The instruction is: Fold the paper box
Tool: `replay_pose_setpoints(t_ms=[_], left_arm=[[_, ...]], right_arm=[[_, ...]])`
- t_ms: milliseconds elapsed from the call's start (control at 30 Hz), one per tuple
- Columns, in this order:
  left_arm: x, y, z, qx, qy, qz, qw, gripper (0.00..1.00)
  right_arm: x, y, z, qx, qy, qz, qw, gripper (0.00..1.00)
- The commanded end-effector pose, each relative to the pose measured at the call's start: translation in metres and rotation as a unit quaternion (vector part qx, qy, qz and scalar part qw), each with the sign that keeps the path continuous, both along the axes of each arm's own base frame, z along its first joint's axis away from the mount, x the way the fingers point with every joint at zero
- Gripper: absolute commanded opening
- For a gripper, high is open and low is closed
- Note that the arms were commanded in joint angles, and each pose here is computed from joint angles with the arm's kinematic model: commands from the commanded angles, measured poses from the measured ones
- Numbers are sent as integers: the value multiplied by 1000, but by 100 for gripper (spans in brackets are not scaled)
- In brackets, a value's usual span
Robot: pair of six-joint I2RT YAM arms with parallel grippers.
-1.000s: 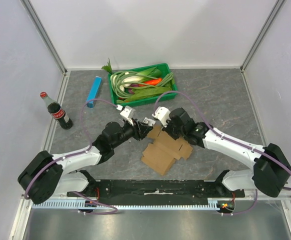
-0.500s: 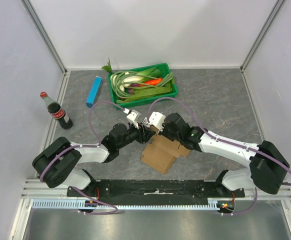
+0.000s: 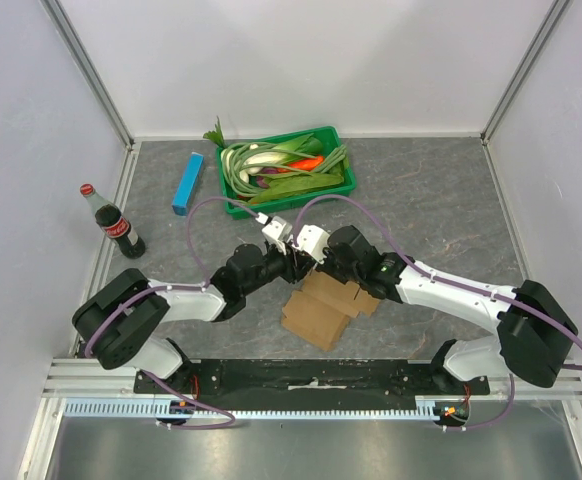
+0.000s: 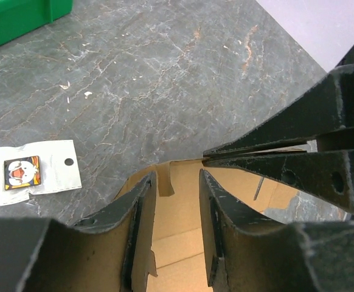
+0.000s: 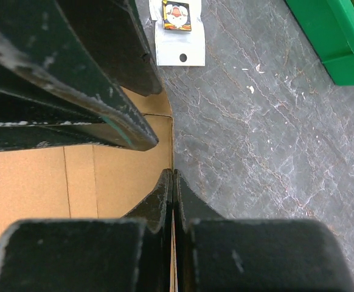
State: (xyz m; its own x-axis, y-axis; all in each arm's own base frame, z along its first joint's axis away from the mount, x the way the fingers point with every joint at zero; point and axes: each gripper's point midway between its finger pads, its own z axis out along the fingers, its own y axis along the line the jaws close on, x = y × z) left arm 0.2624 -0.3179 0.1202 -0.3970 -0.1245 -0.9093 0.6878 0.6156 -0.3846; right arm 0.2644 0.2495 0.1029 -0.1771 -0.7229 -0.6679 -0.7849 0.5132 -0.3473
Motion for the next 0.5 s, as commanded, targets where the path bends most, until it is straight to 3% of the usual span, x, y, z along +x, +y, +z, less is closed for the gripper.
replay_pose_setpoints(t_ms=[0, 467], left_arm=[[15, -5, 11, 20, -41, 19, 999, 40], [13, -8, -4, 72, -58, 27, 995, 32]], right_arm=[[6, 13, 28, 36, -21, 7, 999, 0], [6, 15, 30, 43, -20, 8, 999, 0]])
